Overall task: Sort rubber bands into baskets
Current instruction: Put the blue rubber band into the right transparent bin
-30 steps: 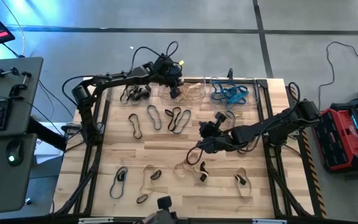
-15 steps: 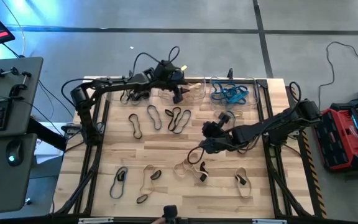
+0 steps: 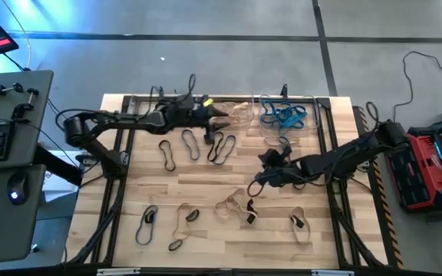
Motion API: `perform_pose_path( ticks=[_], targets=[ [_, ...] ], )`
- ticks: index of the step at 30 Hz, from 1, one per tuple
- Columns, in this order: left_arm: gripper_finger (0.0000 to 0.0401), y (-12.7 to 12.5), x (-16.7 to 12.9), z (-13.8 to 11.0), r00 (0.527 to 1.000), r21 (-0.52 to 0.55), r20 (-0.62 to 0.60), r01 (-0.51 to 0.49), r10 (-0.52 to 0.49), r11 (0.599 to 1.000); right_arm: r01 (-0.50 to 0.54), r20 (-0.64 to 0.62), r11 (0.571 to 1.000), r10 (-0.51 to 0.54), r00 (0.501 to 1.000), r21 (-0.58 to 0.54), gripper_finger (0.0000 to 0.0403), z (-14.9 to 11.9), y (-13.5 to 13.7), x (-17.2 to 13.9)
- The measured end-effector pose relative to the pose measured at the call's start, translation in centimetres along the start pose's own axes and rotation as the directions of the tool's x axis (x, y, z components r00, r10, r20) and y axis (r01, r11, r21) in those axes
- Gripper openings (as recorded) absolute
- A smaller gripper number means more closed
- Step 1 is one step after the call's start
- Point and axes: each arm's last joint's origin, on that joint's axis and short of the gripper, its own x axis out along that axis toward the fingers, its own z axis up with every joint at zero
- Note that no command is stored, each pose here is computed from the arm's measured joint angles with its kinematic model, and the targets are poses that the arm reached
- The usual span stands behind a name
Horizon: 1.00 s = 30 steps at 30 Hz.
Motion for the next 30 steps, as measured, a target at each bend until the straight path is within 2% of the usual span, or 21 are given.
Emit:
perform_pose_path(
  ticks=[6,10,14,19,23,26,30],
  targets=[
    [0.0175,-3.1,-3.2,-0.8,0.997,-0.011,0.042,0.066,-0.065,0.998,-0.012,-0.02,0.993,0.015,1.0,0.12,0.0,-1.1,-2.4,-1.3],
    [0.0175,-5.3,-5.2,-1.8,0.991,-0.031,0.048,0.126,-0.125,0.991,0.073,-0.088,0.981,-0.059,0.994,0.177,0.0015,-1.8,-3.5,-1.5],
    [0.0175,-7.2,-6.5,-2.9,0.982,-0.031,0.042,0.188,-0.186,0.982,0.17,-0.195,0.954,-0.124,0.973,0.246,0.0063,-2.7,-4.4,-1.0],
    [0.0175,-8.8,-7.3,-3.7,0.971,-0.044,0.033,0.238,-0.237,0.97,0.278,-0.291,0.903,-0.183,0.939,0.328,0.0149,-3.9,-5.3,0.3],
    [0.0175,-9.7,-7.4,-4.0,0.963,-0.037,0.025,0.27,-0.269,0.962,0.362,-0.346,0.873,-0.246,0.905,0.327,0.0204,-4.6,-5.8,1.5],
    [0.0175,-10.0,-7.4,-4.0,0.96,-0.025,0.03,0.281,-0.28,0.96,0.428,-0.38,0.845,-0.299,0.875,0.32,0.0225,-5.1,-6.3,2.5],
    [0.0175,-10.1,-7.4,-3.9,0.959,-0.022,0.036,0.283,-0.282,0.959,0.491,-0.424,0.818,-0.347,0.836,0.299,0.023,-5.6,-6.8,3.7]
  ],
)
